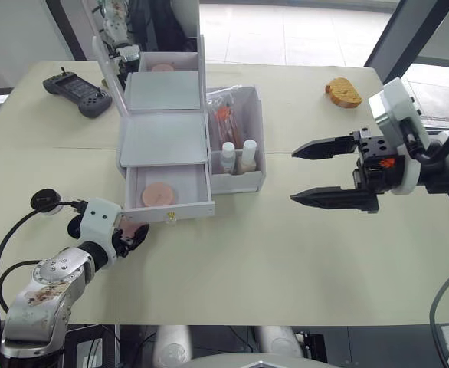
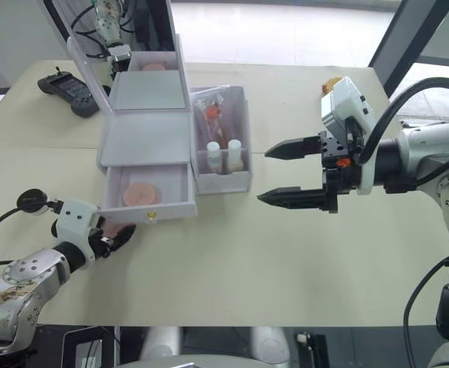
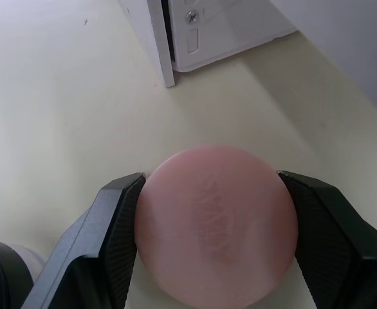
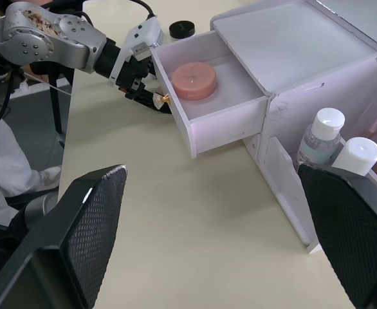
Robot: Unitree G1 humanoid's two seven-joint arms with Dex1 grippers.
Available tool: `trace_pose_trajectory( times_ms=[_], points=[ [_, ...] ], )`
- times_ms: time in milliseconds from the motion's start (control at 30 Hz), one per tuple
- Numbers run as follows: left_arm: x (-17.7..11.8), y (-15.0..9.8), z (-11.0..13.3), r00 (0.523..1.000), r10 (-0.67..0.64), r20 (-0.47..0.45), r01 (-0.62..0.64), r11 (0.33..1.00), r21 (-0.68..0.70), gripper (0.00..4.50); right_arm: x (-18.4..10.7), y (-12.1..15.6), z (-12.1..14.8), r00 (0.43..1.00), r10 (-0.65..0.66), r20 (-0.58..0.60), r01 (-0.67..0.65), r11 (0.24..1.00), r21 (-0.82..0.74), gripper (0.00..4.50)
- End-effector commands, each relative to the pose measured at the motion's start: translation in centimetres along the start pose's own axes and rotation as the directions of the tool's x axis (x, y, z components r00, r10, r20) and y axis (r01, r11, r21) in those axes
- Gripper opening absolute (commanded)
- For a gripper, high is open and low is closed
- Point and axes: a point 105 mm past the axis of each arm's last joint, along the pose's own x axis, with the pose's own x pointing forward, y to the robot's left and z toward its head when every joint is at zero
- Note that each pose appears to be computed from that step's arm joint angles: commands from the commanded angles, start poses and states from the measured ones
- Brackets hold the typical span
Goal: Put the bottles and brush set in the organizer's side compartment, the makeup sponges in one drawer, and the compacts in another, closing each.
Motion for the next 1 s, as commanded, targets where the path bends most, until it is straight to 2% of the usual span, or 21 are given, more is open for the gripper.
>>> trace_pose_trajectory(
  times_ms=[33, 233, 300, 400, 433, 467, 500, 533, 600, 700, 767, 833, 1000],
  points=[
    [-0.8, 3.2, 2.6, 0.987, 0.133, 0.092, -0.135, 0.991, 0.008, 3.01, -0.6, -0.3, 1.0, 0.999, -0.036, 0.003, 0.036, 0.997, -0.069, 4.5],
    [-3.1, 8.6, 7.9, 0.942, 0.275, 0.191, -0.295, 0.952, 0.084, 3.01, -0.2, -0.7, 1.7, 1.0, -0.015, 0.023, 0.017, 0.995, -0.094, 4.5],
    [-3.7, 9.5, 9.8, 0.933, 0.276, 0.233, -0.305, 0.947, 0.102, 3.01, -0.2, -0.7, 1.7, 1.0, -0.012, 0.021, 0.014, 0.995, -0.097, 4.5],
    [-4.3, 8.8, 14.8, 0.924, 0.154, 0.349, -0.211, 0.969, 0.13, 3.01, -0.1, -0.6, 2.0, 1.0, -0.003, 0.022, 0.005, 0.995, -0.101, 4.5],
    [-4.3, 8.4, 15.6, 0.924, 0.115, 0.365, -0.177, 0.974, 0.142, 3.01, -0.1, -0.6, 2.0, 1.0, 0.0, 0.023, 0.003, 0.995, -0.101, 4.5],
    [-4.3, 6.9, 16.7, 0.929, 0.003, 0.37, -0.087, 0.974, 0.209, 3.01, -0.1, -0.5, 2.1, 1.0, 0.003, 0.024, -0.001, 0.995, -0.102, 4.5],
    [-4.3, 5.8, 17.3, 0.929, -0.073, 0.364, -0.025, 0.966, 0.257, 3.01, 0.0, -0.4, 2.1, 1.0, 0.006, 0.025, -0.003, 0.995, -0.102, 4.5],
    [-4.5, 4.0, 18.0, 0.915, -0.202, 0.351, 0.08, 0.94, 0.331, 3.01, 0.0, -0.3, 2.1, 1.0, 0.007, 0.026, -0.004, 0.995, -0.103, 4.5],
    [-5.2, 1.0, 19.0, 0.86, -0.402, 0.316, 0.244, 0.865, 0.438, 3.01, 0.0, -0.1, 2.1, 1.0, 0.003, 0.026, 0.0, 0.995, -0.103, 4.5],
    [-5.8, -1.9, 19.4, 0.775, -0.588, 0.23, 0.407, 0.743, 0.531, 3.01, -0.1, 0.1, 2.1, 0.999, -0.012, 0.032, 0.015, 0.995, -0.101, 4.5],
    [-5.8, -3.4, 19.2, 0.724, -0.673, 0.153, 0.495, 0.661, 0.565, 3.01, -0.3, 0.3, 1.9, 0.999, -0.03, 0.036, 0.033, 0.995, -0.097, 4.5],
    [-5.1, -4.4, 18.7, 0.693, -0.717, 0.08, 0.548, 0.595, 0.588, 3.01, -0.6, 0.5, 1.6, 0.998, -0.052, 0.036, 0.055, 0.994, -0.09, 4.5],
    [-3.7, -5.4, 16.9, 0.659, -0.75, -0.062, 0.606, 0.48, 0.634, 3.01, -1.1, 1.2, 1.0, 0.995, -0.096, 0.037, 0.099, 0.993, -0.066, 4.5]
  ],
)
